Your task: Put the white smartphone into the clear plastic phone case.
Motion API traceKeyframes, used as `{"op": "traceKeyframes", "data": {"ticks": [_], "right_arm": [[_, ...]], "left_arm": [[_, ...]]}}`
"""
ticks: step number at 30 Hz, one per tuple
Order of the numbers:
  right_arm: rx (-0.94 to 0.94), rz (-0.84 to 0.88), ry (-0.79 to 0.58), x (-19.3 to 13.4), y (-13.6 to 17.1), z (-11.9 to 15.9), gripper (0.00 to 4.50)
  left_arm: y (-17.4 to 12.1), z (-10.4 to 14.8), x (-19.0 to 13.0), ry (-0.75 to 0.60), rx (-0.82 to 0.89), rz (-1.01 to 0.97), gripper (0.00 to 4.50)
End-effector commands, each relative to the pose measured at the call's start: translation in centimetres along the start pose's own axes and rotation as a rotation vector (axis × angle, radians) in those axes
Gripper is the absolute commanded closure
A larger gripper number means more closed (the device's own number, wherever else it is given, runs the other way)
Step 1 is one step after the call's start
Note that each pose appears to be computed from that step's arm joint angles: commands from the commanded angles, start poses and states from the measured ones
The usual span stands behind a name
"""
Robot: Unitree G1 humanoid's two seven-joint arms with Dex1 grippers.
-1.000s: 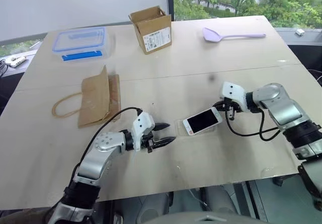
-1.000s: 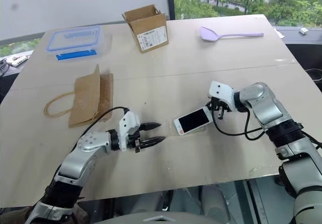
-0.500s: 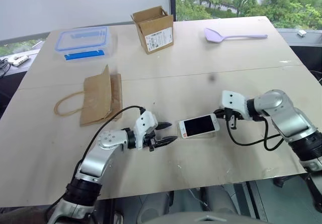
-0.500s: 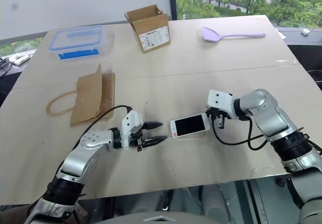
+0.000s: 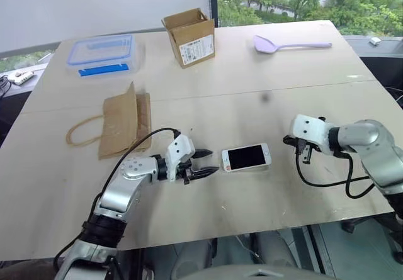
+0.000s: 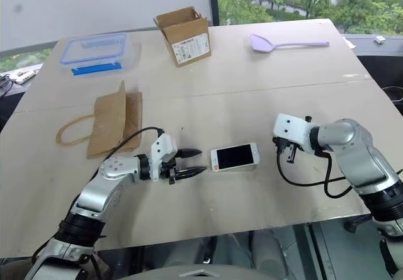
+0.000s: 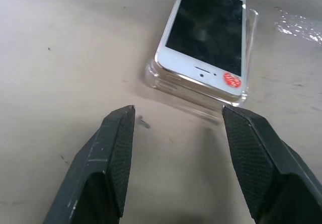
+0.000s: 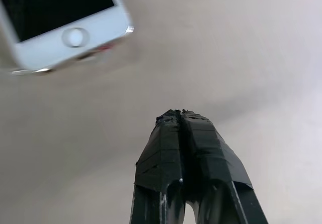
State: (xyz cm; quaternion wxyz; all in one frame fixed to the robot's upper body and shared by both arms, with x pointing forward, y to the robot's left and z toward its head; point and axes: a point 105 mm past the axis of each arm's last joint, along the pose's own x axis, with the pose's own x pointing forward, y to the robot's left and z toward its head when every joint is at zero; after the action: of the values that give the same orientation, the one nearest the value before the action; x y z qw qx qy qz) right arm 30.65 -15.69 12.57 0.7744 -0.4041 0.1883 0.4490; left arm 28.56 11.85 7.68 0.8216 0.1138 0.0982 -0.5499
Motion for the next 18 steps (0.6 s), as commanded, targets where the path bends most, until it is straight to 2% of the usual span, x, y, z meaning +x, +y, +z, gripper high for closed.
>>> {"op": "traceKeyframes", "data": {"ticks": [1, 5, 11, 15, 18], "right_arm": [[-0.012, 0.003, -0.052, -0.2, 0.8, 1.5, 4.50], [-0.009, 0.063, -0.112, 0.6, 2.7, 3.2, 4.50], [-0.016, 0.122, -0.133, 1.3, 4.5, 3.9, 4.50], [0.006, 0.089, -0.123, 1.0, 3.9, 3.5, 4.50], [0.073, 0.044, -0.211, 0.0, 2.7, 5.0, 4.50]], "left_arm": [[0.5, 0.0, -0.2, 0.001, 0.022, 0.015, 1.72], [0.6, 0.0, 0.2, 0.007, 0.030, 0.015, 1.72], [0.1, -0.2, 0.8, 0.005, 0.030, 0.002, 1.72], [-0.1, 0.1, 1.1, -0.001, 0.029, -0.001, 1.72], [0.0, 0.1, 0.9, -0.001, 0.022, 0.009, 1.72]]}}
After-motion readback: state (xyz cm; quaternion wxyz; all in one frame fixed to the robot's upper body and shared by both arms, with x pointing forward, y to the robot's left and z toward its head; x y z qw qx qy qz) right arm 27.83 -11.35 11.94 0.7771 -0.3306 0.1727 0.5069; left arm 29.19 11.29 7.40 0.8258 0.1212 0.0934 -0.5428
